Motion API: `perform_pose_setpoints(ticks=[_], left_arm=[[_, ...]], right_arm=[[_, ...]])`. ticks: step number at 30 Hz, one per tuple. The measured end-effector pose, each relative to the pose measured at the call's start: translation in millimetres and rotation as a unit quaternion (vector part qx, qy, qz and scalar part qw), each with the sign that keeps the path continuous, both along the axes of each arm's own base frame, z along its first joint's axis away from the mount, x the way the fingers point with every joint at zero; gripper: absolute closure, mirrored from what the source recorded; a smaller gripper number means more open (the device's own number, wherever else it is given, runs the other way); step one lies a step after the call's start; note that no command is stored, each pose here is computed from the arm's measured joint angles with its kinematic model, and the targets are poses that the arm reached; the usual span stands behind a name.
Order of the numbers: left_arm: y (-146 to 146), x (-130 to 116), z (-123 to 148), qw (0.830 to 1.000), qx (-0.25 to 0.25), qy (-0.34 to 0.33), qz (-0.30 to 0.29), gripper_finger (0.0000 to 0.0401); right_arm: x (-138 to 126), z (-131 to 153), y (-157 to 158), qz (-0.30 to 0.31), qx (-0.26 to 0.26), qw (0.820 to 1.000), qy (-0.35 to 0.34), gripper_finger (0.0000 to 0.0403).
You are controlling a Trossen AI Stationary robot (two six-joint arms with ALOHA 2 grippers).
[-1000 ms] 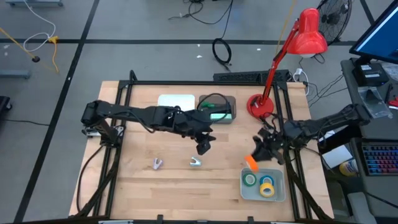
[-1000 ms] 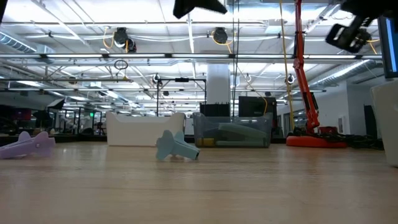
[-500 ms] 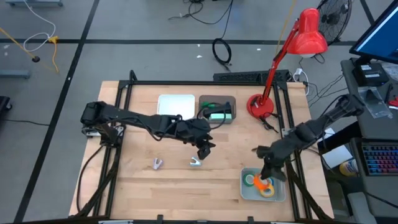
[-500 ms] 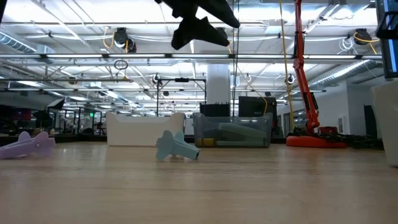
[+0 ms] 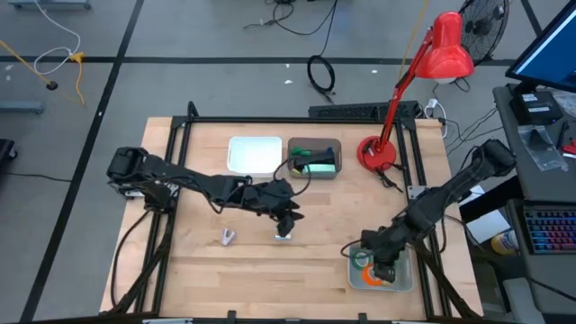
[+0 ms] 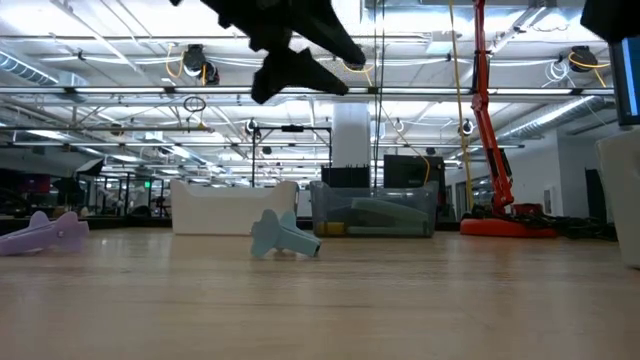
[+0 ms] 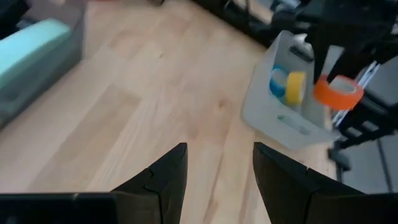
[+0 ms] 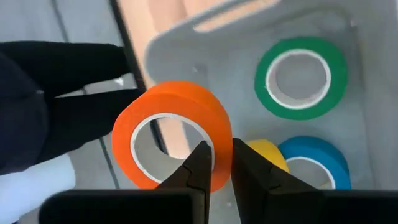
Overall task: Pick and place Stapler, Stapler remover, tape
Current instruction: Put the orange tape into the gray bin
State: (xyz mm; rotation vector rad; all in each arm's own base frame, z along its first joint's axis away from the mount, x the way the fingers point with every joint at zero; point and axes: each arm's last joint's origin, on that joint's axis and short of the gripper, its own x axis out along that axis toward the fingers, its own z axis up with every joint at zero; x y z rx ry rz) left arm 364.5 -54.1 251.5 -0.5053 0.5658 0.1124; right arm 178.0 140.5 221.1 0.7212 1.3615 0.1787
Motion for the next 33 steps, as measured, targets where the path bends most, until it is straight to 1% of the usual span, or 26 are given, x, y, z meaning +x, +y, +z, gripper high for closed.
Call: perform_pose_setpoints(ticks=[3,5,7,8,10,12,14,16,18,19,20,21,23,25,28,33], left_arm=[[-3,-7,2,1.0,0.002,-0.009,0.002,0.0219],[-6,-22,3,1.0,0.008,0.006,-0.001,0.0219],[-10,-28,7,1.0,0.001,-0.017,-0.005,0.0219],[-12,-36,8,1.0,0.0,-0.018,-0.008,0.0219],[-16,-54,8,1.0,0.004,-0.012,-0.012,0.0219],[-21,-65,13,0.999,-0.002,-0.038,-0.011,0.0219],[-24,-86,11,1.0,0.006,-0.027,-0.006,0.0219],[-30,-93,15,0.999,-0.002,-0.052,-0.003,0.0219],[-33,-110,11,0.999,0.001,-0.036,-0.001,0.0219],[-35,-114,9,0.999,0.007,-0.035,0.001,0.0219],[-38,-115,14,0.999,0.001,-0.055,-0.001,0.0219],[-41,-119,13,0.998,-0.001,-0.056,-0.003,0.022],[-43,-129,7,0.999,0.015,-0.041,0.0,0.0219],[-47,-129,9,0.999,0.012,-0.049,0.002,0.0219],[-50,-135,5,0.999,0.021,-0.034,0.002,0.0219],[-54,-136,5,0.999,0.02,-0.034,-0.009,0.0219]], right_arm=[[4,-10,2,-0.03,-0.028,0.999,0.019,0.037],[7,-16,3,-0.06,-0.049,0.997,0.027,0.037],[9,-21,3,-0.089,-0.065,0.993,0.04,0.037],[9,-24,3,-0.102,-0.072,0.991,0.049,0.037],[12,-29,5,-0.121,-0.073,0.988,0.062,0.037],[11,-33,6,-0.13,-0.079,0.985,0.081,0.037],[11,-37,9,-0.142,-0.075,0.982,0.098,0.037],[8,-39,11,-0.148,-0.079,0.979,0.113,0.037],[9,-40,13,-0.164,-0.075,0.976,0.12,0.037],[8,-41,13,-0.171,-0.077,0.974,0.126,0.037],[6,-42,13,-0.174,-0.083,0.972,0.134,0.0369],[5,-42,13,-0.181,-0.089,0.969,0.14,0.0369],[5,-45,13,-0.196,-0.092,0.964,0.152,0.0369],[4,-44,13,-0.204,-0.083,0.962,0.162,0.0366],[6,-44,13,-0.225,-0.075,0.958,0.162,0.0355],[7,-43,13,-0.23,-0.066,0.957,0.163,0.0333]])
